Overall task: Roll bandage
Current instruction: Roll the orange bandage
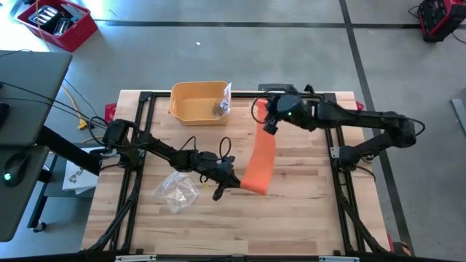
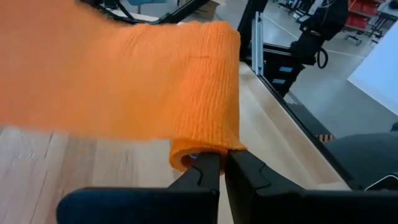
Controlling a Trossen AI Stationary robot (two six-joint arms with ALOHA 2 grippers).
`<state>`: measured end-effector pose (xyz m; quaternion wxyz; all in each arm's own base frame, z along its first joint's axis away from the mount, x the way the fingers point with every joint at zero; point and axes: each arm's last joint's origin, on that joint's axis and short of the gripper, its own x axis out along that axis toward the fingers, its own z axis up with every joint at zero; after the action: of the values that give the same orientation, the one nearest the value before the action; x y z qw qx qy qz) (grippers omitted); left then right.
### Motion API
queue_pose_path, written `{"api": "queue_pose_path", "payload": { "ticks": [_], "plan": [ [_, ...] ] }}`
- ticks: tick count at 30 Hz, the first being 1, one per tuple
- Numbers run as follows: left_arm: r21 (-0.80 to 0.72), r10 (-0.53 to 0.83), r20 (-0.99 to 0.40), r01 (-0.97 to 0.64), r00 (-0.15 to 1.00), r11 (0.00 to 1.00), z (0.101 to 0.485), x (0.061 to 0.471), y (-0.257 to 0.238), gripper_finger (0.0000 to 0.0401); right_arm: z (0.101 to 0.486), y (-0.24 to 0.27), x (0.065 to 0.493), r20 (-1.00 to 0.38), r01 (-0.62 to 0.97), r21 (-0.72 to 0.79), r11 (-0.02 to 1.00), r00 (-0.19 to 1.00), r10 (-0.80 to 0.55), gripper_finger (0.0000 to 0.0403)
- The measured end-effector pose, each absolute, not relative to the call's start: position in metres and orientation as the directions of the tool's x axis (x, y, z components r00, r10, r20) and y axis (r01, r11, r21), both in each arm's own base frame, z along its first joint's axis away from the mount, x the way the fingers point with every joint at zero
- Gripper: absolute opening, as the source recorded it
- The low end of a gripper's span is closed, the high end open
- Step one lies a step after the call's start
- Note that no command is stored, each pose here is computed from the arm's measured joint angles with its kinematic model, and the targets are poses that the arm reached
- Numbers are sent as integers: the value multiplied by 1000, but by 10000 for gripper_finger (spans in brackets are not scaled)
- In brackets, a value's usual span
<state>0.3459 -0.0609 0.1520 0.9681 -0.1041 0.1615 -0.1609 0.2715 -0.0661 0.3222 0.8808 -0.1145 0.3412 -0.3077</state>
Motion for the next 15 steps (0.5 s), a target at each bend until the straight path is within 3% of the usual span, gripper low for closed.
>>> {"api": "queue_pose_path", "payload": {
  "ticks": [9, 15],
  "plan": [
    [-250, -348, -257, 285, 902, 925, 154, 346, -62, 4, 230, -66, 249, -696, 518, -330, 789, 431, -574, 9],
    [-256, -357, -198, 303, 913, 918, 164, 346, -65, 4, 191, -60, 230, -778, 527, -291, 798, 355, -518, 95]
  ]
}}
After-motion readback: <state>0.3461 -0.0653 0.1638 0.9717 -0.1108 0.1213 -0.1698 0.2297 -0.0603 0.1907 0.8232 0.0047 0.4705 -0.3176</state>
